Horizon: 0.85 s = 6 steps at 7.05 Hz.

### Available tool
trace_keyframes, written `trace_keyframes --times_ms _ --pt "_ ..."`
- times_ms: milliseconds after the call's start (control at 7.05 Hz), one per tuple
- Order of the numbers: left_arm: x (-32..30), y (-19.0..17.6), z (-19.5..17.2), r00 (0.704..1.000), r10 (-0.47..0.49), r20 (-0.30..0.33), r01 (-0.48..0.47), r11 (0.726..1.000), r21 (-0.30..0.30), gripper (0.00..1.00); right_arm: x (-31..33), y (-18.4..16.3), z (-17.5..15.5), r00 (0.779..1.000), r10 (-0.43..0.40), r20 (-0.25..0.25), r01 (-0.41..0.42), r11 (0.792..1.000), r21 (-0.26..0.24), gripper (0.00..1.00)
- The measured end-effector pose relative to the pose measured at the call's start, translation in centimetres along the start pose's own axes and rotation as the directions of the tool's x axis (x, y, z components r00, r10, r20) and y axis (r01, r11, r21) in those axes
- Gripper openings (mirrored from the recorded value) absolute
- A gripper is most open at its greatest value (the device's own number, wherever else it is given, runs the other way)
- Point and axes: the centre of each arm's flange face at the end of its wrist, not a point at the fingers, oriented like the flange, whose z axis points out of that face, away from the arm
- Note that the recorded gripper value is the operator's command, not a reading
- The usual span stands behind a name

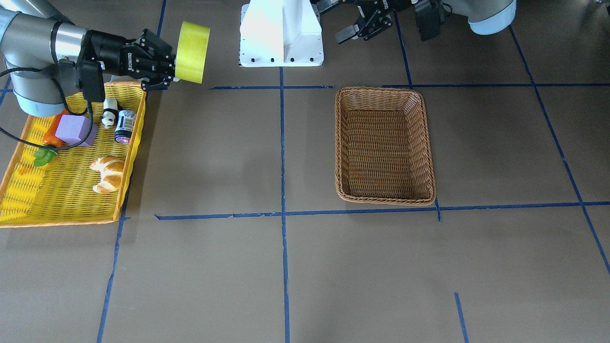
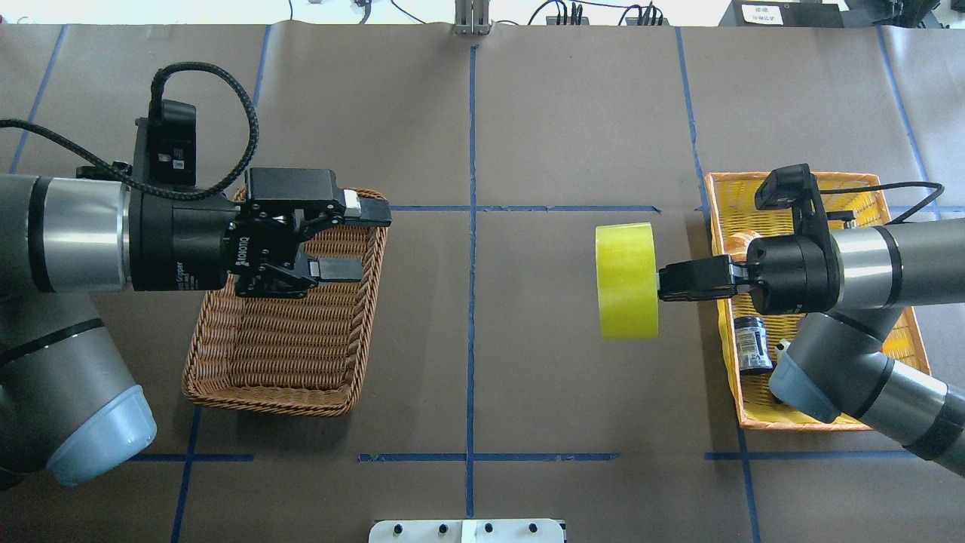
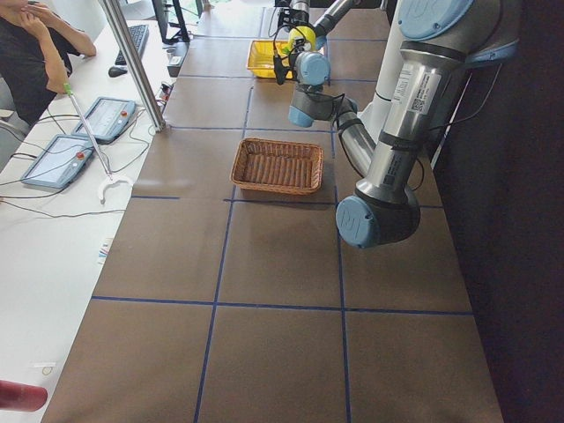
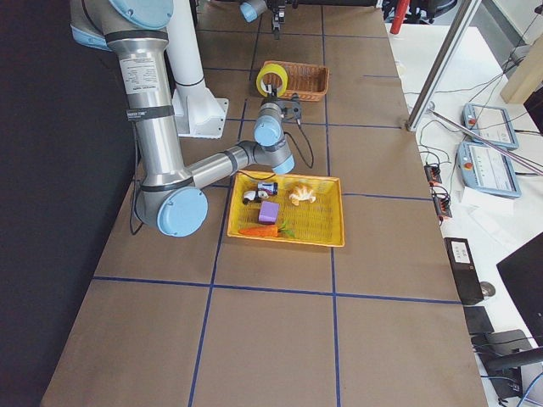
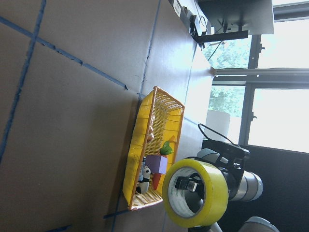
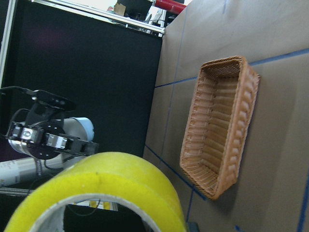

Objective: Move tape to another basket

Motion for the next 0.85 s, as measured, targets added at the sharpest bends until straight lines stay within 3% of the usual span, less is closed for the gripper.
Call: trace_keyframes --times_ms 284,426,568,852 --pt "-0.5 3.3 1.5 0.988 -0.072 -0.138 0.068 0.997 -0.033 1.0 -3.1 3.4 2.9 0.992 0.053 0.118 -0.054 0.999 0.002 0.0" --pt "-0.6 4.8 1.7 0.968 -0.132 -0.216 0.121 0.991 -0.06 1.0 -3.9 4.5 4.0 0.985 0.075 0.156 -0.078 0.997 0.015 0.0" --pt "-0.7 6.0 1.8 0.943 -0.185 -0.276 0.168 0.982 -0.085 1.0 -4.4 5.0 4.8 0.98 0.087 0.179 -0.093 0.995 0.023 0.0" --pt "-0.5 7.7 2.5 0.913 -0.236 -0.333 0.209 0.971 -0.116 1.0 -4.8 5.3 5.7 0.976 0.096 0.194 -0.102 0.994 0.024 0.0"
